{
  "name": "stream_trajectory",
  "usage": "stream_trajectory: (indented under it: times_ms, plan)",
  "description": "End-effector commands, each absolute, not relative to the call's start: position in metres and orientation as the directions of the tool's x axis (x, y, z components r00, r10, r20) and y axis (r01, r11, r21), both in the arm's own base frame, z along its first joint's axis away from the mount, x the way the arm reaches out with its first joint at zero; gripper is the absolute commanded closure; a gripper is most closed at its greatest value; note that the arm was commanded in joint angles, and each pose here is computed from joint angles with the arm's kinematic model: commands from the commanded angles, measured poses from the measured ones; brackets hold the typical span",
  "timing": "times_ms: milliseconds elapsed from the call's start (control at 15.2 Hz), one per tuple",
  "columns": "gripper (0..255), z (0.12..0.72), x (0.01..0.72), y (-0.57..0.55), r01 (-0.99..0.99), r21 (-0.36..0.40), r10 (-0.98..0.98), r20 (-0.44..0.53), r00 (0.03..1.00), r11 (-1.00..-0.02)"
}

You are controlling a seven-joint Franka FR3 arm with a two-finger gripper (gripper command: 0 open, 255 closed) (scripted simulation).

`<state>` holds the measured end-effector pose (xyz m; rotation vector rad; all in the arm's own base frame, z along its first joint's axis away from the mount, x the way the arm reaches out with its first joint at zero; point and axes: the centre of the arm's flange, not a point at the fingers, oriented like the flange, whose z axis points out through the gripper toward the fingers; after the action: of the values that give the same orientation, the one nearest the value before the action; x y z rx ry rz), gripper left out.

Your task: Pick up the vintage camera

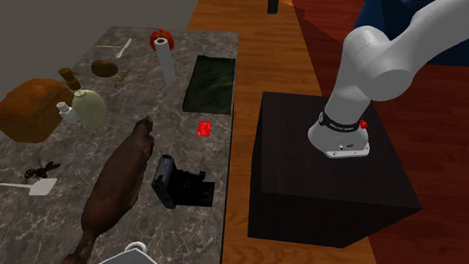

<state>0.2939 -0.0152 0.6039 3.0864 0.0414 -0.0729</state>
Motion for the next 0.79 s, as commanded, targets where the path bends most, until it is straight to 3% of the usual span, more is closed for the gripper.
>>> stream_trajectory:
  times_ms: [0, 726]
  plan:
    - [0, 0.604, 0.294, -0.015, 0.028, 0.053, 0.026, -0.048, 0.999, -0.998]
    - [0, 0.498, 0.344, 0.072, 0.002, 0.053, -0.001, -0.064, 0.998, -0.999]
